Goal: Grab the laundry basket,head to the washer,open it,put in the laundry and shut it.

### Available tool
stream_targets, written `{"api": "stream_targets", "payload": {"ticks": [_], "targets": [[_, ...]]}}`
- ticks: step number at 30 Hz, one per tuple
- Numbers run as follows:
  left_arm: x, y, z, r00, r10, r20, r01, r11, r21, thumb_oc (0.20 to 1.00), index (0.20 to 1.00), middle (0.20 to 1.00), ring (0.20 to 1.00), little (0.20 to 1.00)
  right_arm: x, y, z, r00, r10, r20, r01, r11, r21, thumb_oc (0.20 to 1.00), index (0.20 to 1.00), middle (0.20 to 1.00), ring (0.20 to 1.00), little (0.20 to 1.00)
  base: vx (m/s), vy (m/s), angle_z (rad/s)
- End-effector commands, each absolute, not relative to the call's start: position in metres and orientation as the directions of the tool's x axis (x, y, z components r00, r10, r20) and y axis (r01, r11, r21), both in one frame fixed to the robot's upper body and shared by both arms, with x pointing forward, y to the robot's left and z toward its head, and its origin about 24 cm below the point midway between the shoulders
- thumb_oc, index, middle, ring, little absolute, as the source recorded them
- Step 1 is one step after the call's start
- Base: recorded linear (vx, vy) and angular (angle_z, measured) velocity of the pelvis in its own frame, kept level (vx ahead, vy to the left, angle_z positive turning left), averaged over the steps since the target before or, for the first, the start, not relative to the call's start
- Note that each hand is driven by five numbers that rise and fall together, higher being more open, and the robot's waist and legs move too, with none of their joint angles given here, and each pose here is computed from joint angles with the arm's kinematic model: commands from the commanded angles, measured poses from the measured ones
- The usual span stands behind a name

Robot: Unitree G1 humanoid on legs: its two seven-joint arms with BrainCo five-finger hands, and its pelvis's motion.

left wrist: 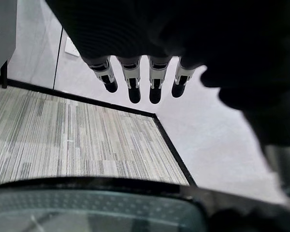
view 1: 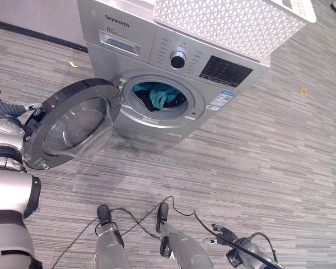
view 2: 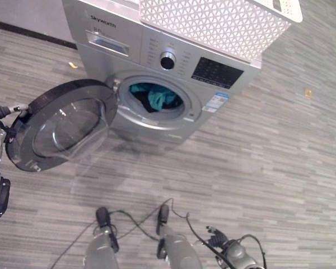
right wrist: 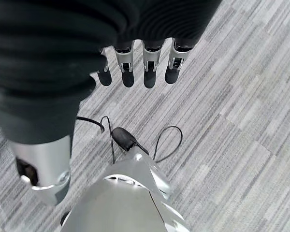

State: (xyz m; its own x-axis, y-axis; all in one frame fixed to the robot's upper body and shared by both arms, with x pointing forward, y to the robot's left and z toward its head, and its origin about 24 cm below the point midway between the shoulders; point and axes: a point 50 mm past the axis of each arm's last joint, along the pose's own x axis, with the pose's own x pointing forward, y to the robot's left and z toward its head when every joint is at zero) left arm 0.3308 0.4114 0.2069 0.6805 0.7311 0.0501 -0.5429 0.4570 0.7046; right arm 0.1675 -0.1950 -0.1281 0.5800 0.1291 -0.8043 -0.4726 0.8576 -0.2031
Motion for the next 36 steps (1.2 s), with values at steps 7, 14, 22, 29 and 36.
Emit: {"api": "stream_targets", "payload": {"ticks": [7,14,22,29,36], "targets": [[0.325,0.415,0.186,0.677,0.734,-0.055,-0.484,0.5,0.718,1.0,1.0,1.0,1.0,1.0,0.157,-0.219,-0.127,0.558,0.077,-0.826,-0.491,0.833,-0.254,1.0,1.0,1.0,1.0,1.0,0.0,0.0,0.0],[0.339,0.364,0.101,0.759,0.576,-0.303,-0.24,0.681,0.692,1.0,1.0,1.0,1.0,1.0,0.134,-0.253,-0.133,0.471,-0.037,-0.881,-0.529,0.787,-0.316,1.0,1.0,1.0,1.0,1.0,0.01,-0.013,0.02],[0.315,0.321,0.012,0.718,0.458,-0.524,0.001,0.753,0.658,1.0,1.0,1.0,1.0,1.0,0.096,-0.304,-0.13,0.352,-0.206,-0.913,-0.571,0.726,-0.384,1.0,1.0,1.0,1.0,1.0,0.06,-0.024,-0.19],[0.324,0.271,-0.01,0.774,0.336,-0.537,0.051,0.812,0.581,1.0,1.0,1.0,1.0,1.0,0.094,-0.313,-0.124,0.372,-0.223,-0.901,-0.534,0.743,-0.404,1.0,1.0,1.0,1.0,1.0,0.06,-0.032,-0.2],[0.381,0.185,0.054,0.976,0.13,-0.177,0.0,0.804,0.595,1.0,1.0,1.0,1.0,1.0,0.089,-0.306,-0.119,0.44,-0.167,-0.883,-0.569,0.708,-0.417,1.0,1.0,1.0,1.0,1.0,0.02,-0.056,-0.26]]}}
